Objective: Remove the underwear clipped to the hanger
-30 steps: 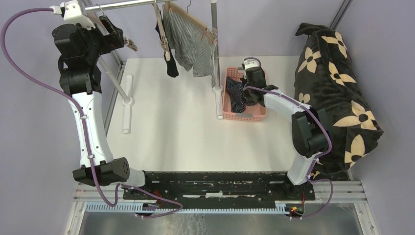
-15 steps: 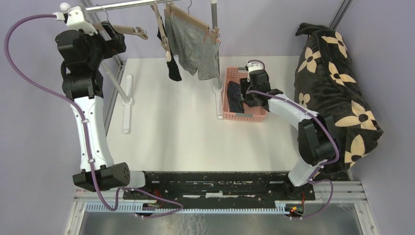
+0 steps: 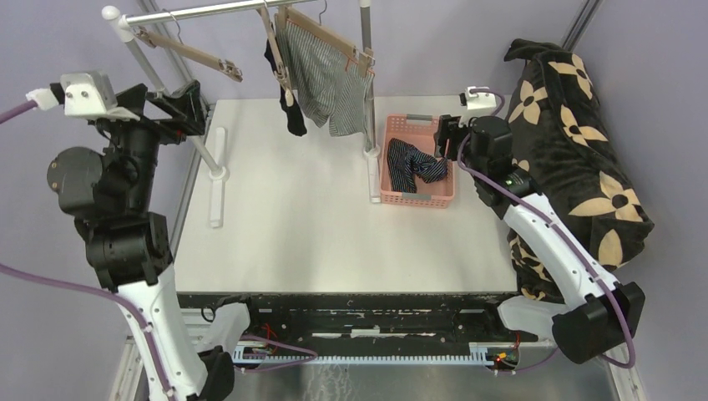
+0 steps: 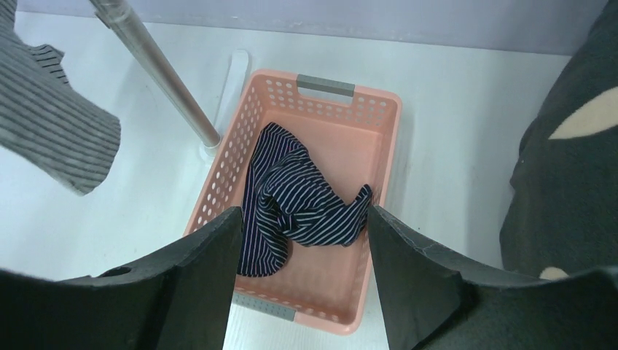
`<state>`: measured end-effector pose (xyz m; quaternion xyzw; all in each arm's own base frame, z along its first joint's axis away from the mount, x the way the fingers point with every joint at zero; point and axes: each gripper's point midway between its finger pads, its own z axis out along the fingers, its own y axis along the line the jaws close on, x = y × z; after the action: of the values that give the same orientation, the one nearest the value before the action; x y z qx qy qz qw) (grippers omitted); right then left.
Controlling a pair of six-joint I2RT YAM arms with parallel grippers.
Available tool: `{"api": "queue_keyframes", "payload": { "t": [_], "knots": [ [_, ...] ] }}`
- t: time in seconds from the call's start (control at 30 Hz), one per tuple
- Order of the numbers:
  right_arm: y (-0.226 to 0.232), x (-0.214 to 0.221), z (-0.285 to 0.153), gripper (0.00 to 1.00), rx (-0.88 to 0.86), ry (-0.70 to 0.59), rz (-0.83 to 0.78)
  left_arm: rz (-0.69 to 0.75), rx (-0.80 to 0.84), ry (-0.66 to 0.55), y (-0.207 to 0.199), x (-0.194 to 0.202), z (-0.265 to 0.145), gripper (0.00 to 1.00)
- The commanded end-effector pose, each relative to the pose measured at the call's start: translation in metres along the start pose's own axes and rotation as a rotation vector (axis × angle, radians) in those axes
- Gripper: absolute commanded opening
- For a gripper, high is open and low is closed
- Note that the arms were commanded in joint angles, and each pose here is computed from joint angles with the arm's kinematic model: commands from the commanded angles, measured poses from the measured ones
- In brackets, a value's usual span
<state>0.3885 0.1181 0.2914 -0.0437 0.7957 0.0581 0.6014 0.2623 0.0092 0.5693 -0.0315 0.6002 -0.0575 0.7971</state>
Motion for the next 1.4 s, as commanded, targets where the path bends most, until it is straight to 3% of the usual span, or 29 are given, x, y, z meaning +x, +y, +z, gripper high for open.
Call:
{"api": "queue_keyframes", "payload": {
  "t": [0.0,0.27,0.5,1.1,1.37],
  "knots": [
    [-0.004,0.0,-0.02,0.71,0.004,0.026,0.004,-0.024,0.048,-0.016,-0.011,0.002,-0.01,0.99],
    [-0.004,-0.02,-0.073,0.7,-0.005,-0.016,0.06,-0.016,0.046,0.03,-0.015,0.016,-0.037,0.99],
    [-0.005,-0.025,-0.105,0.69,-0.002,-0.019,0.075,0.027,0.055,-0.021,-0.024,-0.003,-0.064,0.99],
    [0.028,-0.002,-0.096,0.67,-0.097,-0.044,0.049,-0.137,0.418,-0.023,-0.092,-0.008,-0.082,0.99],
    [0.048,-0.001,-0.1,0.67,-0.186,-0.069,-0.009,-0.278,0.53,-0.036,-0.099,-0.004,-0.044,0.96]
  ]
}}
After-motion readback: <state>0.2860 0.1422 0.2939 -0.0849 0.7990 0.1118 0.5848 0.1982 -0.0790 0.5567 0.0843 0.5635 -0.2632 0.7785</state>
